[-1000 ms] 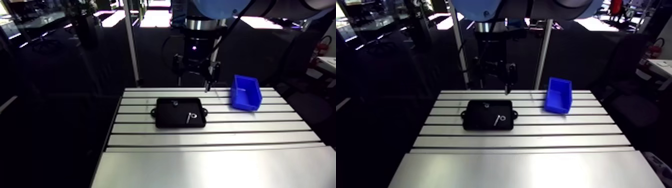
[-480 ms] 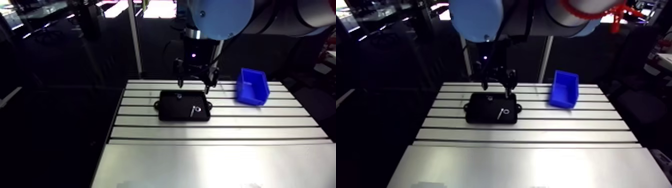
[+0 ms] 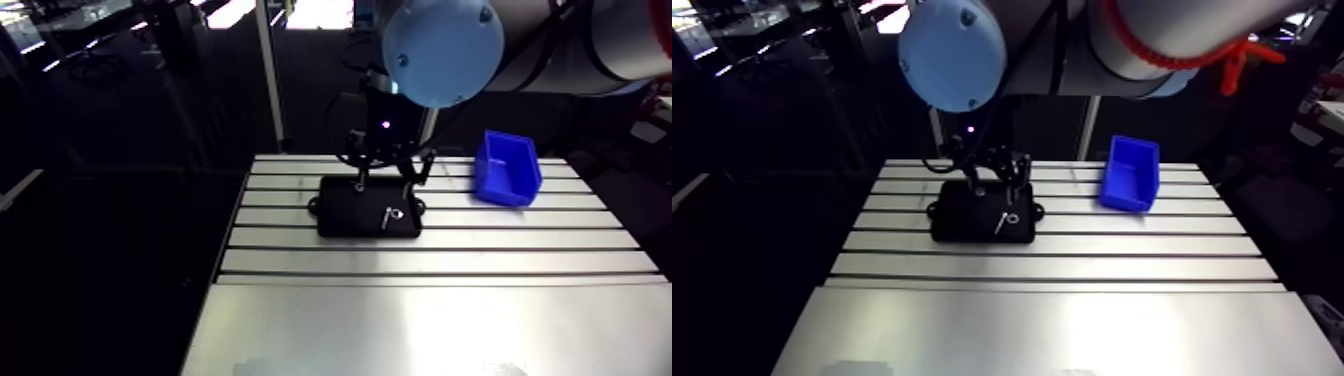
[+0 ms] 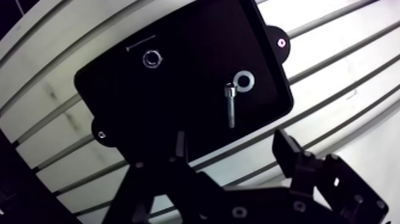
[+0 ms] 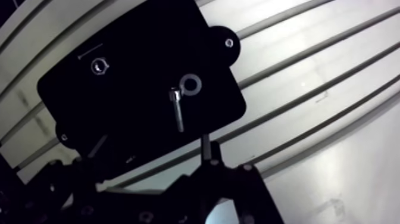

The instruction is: Pick up the M10 bolt from the tray and put it into the blue bin.

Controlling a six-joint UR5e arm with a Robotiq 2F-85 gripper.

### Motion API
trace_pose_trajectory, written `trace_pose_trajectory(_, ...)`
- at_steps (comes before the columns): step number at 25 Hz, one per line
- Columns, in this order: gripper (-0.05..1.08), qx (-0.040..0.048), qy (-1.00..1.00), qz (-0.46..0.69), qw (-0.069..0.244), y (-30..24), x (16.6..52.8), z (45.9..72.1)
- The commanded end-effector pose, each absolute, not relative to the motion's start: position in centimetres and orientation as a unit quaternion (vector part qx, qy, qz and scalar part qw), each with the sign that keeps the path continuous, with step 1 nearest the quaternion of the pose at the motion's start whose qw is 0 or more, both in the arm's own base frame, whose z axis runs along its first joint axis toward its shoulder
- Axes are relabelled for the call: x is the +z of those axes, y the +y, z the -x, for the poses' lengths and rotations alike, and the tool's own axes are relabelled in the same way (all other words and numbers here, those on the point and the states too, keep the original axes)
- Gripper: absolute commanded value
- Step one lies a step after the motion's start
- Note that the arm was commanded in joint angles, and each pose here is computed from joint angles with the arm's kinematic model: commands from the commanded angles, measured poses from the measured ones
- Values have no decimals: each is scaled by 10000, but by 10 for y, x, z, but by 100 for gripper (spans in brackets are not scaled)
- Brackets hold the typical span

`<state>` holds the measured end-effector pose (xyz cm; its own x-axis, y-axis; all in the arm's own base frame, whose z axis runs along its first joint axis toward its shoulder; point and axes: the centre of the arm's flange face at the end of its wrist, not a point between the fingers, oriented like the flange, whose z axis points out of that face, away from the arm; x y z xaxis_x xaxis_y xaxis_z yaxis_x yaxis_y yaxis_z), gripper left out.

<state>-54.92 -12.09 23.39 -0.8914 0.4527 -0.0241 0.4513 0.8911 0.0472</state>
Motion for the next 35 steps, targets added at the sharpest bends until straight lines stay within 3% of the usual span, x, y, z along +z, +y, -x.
trace_pose_trajectory(1, 27, 204, 9729, -2296, 164, -121, 220, 546)
trace_pose_trajectory(21, 32, 221, 9768, -2098, 377, -114, 197, 548)
trace_pose_trajectory(27, 35, 186, 9781, -2064, 189, -113, 190, 552)
trace_pose_trajectory(35, 38, 189, 9788, -2026, 212, -113, 182, 554)
